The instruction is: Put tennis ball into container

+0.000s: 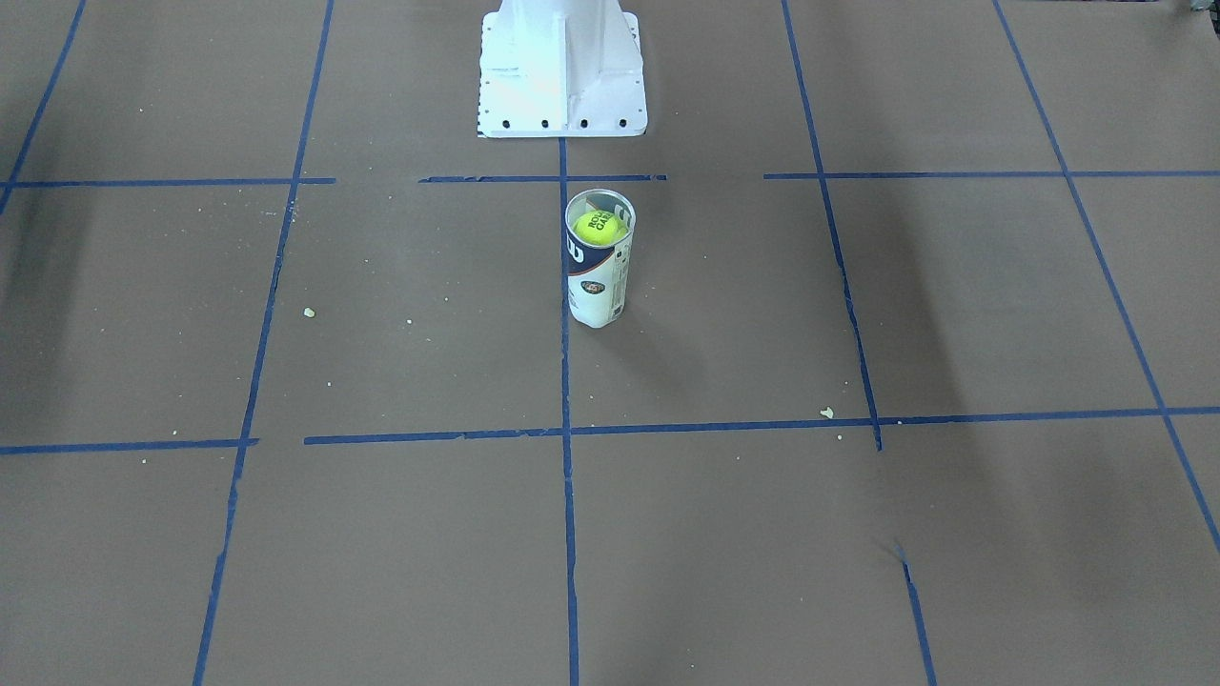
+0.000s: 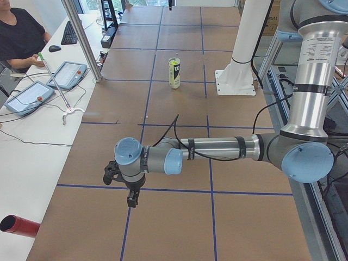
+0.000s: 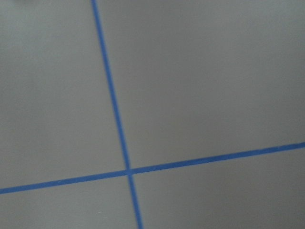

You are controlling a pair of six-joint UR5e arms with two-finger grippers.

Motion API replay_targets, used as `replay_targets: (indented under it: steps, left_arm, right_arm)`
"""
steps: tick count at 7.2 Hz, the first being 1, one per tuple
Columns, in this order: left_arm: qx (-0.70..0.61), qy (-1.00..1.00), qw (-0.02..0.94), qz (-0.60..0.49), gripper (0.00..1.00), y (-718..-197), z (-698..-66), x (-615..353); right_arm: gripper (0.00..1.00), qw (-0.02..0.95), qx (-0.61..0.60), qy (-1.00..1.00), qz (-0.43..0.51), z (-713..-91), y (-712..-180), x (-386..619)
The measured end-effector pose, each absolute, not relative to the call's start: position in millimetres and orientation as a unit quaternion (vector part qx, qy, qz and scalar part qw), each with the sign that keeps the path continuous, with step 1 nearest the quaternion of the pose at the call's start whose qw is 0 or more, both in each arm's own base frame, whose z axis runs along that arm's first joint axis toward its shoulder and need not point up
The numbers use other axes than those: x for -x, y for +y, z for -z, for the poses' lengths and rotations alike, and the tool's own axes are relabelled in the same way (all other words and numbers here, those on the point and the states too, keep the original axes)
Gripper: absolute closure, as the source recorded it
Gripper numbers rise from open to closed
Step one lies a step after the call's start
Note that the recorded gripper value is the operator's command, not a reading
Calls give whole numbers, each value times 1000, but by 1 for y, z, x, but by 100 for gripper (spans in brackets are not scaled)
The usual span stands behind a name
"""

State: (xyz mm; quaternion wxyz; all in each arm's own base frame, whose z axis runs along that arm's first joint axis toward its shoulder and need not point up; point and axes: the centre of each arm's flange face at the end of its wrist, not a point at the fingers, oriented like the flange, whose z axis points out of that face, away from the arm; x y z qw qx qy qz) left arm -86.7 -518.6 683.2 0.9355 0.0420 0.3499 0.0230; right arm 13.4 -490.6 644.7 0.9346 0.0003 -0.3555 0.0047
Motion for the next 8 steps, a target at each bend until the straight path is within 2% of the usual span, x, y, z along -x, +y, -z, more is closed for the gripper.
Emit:
replay_targets:
  steps: [4,8]
  left_arm:
    - [-24,360,933,-4,0,-480,-646,91]
    - [-5,384,923,2,0,-472,-641,85]
  right_arm:
    - [0,935,0,-356,-5,-645,-491,-13]
    - [0,935,0,-356,-5,-645,-491,-13]
